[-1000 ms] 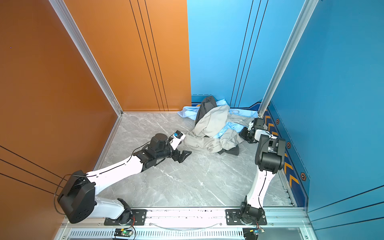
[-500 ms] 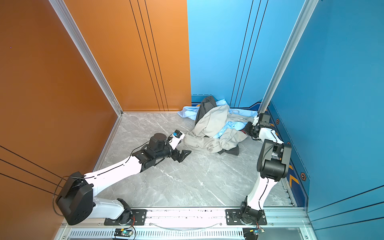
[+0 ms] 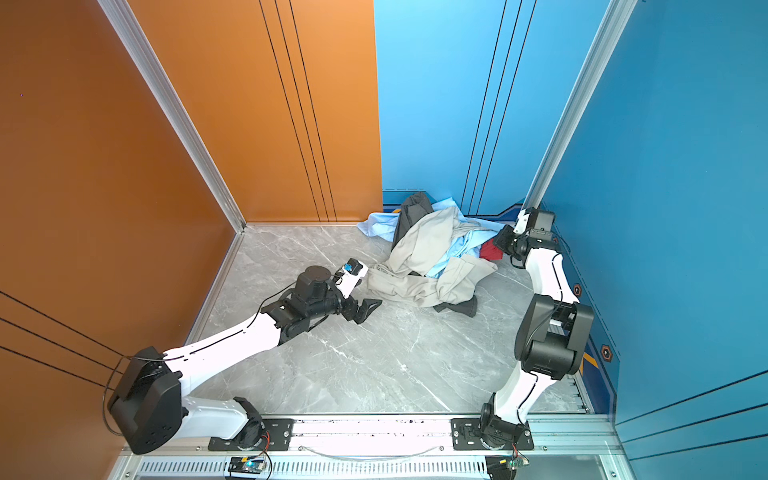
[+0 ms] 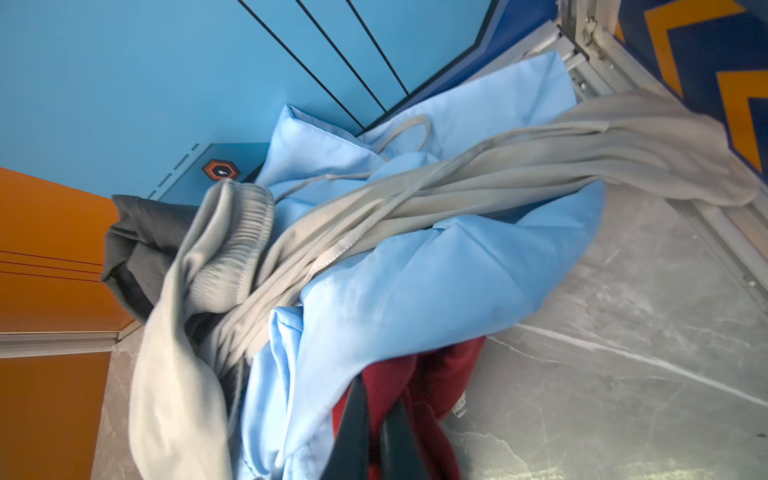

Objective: Pick out a specific cloth from the pile
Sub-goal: 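Lift the red sweatshirt up out of the pile with the right gripper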

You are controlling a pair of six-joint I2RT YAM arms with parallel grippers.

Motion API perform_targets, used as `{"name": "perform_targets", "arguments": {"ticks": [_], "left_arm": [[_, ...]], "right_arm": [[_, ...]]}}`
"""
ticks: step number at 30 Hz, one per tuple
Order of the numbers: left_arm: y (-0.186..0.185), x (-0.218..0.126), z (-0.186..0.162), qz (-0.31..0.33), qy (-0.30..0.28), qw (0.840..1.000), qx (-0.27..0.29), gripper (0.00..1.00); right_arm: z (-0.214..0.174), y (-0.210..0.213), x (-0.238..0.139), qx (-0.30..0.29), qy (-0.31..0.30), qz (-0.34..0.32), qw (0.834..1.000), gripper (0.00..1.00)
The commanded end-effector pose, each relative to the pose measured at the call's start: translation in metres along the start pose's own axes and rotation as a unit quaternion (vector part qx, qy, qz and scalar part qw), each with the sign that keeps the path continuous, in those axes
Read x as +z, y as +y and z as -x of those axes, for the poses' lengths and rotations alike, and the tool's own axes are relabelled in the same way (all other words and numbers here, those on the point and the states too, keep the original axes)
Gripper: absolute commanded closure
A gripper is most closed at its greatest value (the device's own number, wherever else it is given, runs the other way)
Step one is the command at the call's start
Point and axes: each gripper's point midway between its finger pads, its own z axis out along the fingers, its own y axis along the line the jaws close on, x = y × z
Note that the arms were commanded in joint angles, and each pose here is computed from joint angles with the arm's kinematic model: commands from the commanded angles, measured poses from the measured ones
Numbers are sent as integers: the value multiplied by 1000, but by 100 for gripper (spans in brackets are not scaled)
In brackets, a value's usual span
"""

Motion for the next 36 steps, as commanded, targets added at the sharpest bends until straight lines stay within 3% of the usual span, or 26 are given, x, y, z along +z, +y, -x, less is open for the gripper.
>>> {"name": "perform_targets", "arguments": {"ticks": [1,13,26,36], "left_arm": [[-3,-7,15,4,-22,1000,6,4],[-1,-8,15,10,-23,1000,4,4],[6,-5,15,19,-21,1000,-6,4],[13,6,28,47,-35,998,-8,4]], "right_arm": [[49,45,-40,-14,-67,47,997,100],[111,125,-93,-31,-135,129,982,100],[160,213,-154,-72,-219,200,952,100],[158,255,-189,-107,-250,235,933,100]]}}
